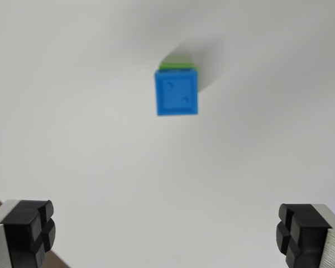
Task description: Stack cube
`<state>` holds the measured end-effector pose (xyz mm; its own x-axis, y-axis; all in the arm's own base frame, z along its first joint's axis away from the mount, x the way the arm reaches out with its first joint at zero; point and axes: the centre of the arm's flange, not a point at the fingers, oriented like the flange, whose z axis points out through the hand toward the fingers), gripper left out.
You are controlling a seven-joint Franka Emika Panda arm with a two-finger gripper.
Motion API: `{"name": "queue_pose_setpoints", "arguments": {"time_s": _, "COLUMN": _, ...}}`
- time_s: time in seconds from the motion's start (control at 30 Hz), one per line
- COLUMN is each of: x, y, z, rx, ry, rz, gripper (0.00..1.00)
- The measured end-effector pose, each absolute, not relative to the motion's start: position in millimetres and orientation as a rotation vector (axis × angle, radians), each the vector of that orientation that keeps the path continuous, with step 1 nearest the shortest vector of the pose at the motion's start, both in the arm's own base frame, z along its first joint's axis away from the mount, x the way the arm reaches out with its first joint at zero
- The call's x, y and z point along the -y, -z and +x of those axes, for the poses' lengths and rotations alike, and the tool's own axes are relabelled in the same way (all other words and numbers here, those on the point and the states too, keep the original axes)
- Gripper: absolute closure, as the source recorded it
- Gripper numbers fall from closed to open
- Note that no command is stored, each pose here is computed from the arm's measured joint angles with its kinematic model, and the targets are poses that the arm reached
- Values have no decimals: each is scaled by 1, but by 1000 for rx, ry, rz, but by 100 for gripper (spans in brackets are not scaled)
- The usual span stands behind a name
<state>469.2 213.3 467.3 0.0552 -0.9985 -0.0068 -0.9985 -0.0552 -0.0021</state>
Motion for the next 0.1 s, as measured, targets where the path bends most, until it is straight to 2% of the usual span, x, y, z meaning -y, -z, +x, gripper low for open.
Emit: {"name": "queue_pose_setpoints", "arguments": {"time_s": 0.1, "x": -213, "y": -467, "z": 469, "rx": -2155, "ry": -5, "rz": -2277, "gripper": 0}}
